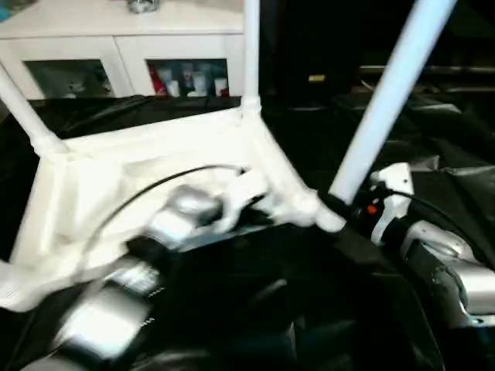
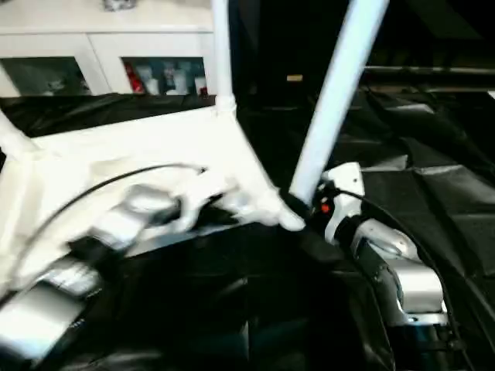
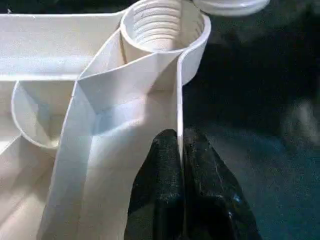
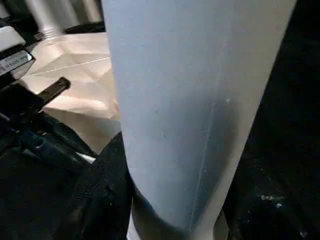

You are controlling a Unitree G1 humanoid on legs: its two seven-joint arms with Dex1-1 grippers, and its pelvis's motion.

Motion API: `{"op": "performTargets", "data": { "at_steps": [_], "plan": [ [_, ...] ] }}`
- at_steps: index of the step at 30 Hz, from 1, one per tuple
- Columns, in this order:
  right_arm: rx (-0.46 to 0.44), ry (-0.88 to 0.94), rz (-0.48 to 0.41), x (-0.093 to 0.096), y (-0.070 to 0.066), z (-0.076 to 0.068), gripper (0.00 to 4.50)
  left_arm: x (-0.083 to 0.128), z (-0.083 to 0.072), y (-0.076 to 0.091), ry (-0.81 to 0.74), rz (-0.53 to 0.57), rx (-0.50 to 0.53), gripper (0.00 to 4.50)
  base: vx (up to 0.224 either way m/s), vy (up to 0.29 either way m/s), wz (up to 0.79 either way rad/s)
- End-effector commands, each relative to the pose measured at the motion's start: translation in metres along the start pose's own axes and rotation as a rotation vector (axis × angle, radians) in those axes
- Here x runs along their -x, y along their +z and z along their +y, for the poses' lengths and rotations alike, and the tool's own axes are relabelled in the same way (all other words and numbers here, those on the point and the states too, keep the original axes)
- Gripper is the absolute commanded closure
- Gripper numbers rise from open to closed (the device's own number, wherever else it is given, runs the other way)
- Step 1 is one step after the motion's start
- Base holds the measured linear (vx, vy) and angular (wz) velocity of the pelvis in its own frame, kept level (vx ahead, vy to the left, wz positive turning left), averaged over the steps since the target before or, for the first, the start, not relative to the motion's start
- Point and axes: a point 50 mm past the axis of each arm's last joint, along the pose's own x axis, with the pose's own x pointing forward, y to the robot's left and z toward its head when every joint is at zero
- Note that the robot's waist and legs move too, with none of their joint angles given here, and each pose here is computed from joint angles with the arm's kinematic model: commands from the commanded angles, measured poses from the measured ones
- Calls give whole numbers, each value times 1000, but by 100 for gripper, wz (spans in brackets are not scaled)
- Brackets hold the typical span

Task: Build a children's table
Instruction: Insert table leg to table base

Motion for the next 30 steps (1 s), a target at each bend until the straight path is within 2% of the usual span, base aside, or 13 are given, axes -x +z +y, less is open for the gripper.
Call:
{"op": "performTargets", "data": {
  "at_steps": [1,4,9,11,17,29,30],
  "plan": [
    [11,64,-10,-4,7,8,257,7,-4,8,-31,-64,-35,450,0,0,0],
    [13,94,7,-7,5,10,257,18,-18,1,-79,-63,-75,450,0,0,0],
    [1,121,19,-11,2,12,257,22,-20,-3,-15,-75,-85,450,0,0,0],
    [-1,129,21,-13,2,13,257,22,-19,-1,-22,-64,-84,393,0,0,0],
    [3,142,9,-17,6,15,257,23,-22,-2,-36,-22,-102,358,0,0,0],
    [10,156,1,-21,9,17,257,29,-22,-14,-43,35,-89,358,0,0,0],
    [11,165,1,-24,9,19,257,28,-21,-14,-33,29,-78,376,0,0,0]
  ]
}}
